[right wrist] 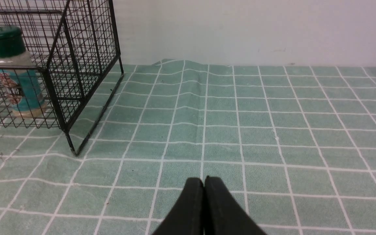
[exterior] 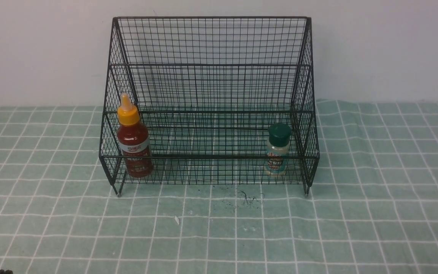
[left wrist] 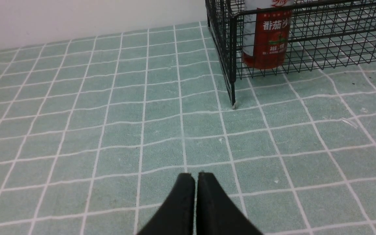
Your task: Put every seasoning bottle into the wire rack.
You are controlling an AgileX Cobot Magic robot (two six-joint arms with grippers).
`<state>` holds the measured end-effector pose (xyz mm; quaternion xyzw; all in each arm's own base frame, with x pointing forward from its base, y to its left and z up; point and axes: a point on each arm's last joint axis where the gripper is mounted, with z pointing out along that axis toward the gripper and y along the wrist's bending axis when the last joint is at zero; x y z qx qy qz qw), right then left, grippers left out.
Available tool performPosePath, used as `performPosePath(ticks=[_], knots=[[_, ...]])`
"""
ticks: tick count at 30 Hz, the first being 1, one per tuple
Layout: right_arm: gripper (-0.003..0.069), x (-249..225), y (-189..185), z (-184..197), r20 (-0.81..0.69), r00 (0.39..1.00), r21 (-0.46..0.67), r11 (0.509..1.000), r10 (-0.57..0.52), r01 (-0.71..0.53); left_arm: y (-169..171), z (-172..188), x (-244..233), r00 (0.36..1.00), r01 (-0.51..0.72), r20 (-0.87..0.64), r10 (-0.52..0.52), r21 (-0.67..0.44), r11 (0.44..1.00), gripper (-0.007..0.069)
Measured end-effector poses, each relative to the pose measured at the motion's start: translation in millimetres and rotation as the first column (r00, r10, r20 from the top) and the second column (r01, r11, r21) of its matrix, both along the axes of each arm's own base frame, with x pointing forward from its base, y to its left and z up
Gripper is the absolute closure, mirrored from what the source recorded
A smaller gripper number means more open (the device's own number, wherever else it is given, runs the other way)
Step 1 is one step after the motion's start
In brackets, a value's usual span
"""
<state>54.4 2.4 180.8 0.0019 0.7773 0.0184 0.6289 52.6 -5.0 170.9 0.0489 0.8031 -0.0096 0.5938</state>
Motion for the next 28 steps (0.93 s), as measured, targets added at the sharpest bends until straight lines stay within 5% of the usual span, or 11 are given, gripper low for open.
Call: performPosePath(ticks=[28], knots=[[0.0673,0.0,0.0,0.0,-0.001,1.0,0.022,1.0,-0.005,0.005,0.0,0.0,0.0,1.0,0.0,0.0,0.0,0.0,1.0,0.0631]])
